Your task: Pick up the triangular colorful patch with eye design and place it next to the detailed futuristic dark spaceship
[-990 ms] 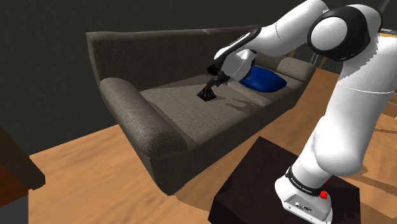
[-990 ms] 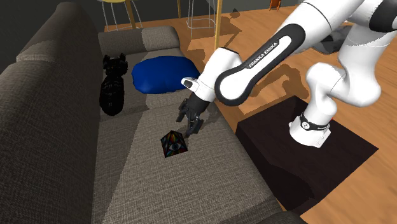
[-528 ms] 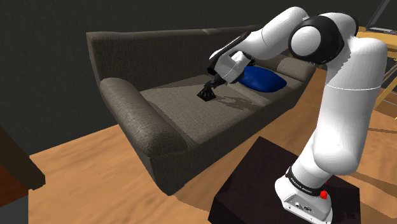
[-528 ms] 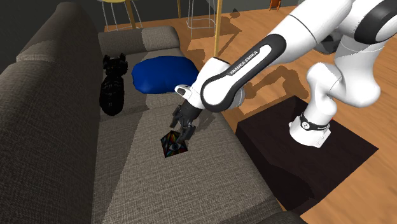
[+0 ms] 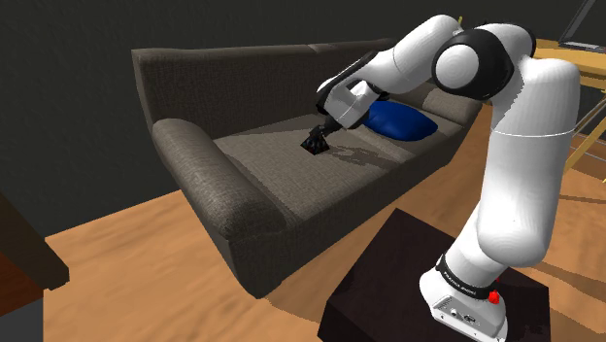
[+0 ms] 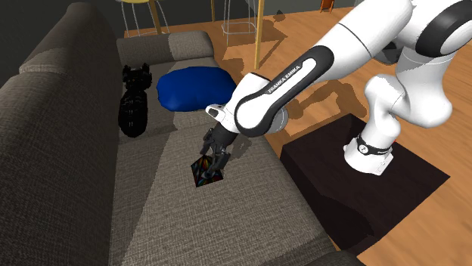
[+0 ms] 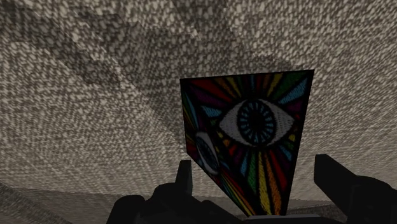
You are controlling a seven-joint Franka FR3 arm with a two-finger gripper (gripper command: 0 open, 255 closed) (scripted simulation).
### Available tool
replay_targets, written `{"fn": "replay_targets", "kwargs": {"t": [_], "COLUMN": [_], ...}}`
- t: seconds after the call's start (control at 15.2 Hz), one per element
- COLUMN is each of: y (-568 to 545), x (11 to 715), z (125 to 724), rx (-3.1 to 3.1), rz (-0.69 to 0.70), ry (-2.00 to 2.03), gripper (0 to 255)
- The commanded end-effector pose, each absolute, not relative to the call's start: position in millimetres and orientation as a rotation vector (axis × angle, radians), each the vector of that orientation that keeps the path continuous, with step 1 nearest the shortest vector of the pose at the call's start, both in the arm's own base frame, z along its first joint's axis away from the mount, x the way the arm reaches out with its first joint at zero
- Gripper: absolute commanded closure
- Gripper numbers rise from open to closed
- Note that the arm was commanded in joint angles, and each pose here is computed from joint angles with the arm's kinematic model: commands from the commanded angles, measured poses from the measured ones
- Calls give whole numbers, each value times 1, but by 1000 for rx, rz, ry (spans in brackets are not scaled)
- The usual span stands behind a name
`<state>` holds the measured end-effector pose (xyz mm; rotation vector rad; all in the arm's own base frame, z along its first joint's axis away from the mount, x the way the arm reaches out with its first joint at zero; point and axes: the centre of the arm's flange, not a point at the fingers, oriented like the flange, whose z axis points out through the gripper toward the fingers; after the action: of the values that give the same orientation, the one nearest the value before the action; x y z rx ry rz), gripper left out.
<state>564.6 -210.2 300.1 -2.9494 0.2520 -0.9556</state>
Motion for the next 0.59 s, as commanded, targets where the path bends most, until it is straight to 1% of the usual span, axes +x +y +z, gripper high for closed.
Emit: {"fn": "replay_targets", "kwargs": {"t": [0.0, 0.07, 0.53], "y": [-210, -210, -210], "x": [565, 565, 565], "z": [300, 300, 300], "rx": [-2949, -2949, -2949], "rz": [-956, -956, -956], "ry": [252, 252, 252], "gripper": [0, 255, 255]}}
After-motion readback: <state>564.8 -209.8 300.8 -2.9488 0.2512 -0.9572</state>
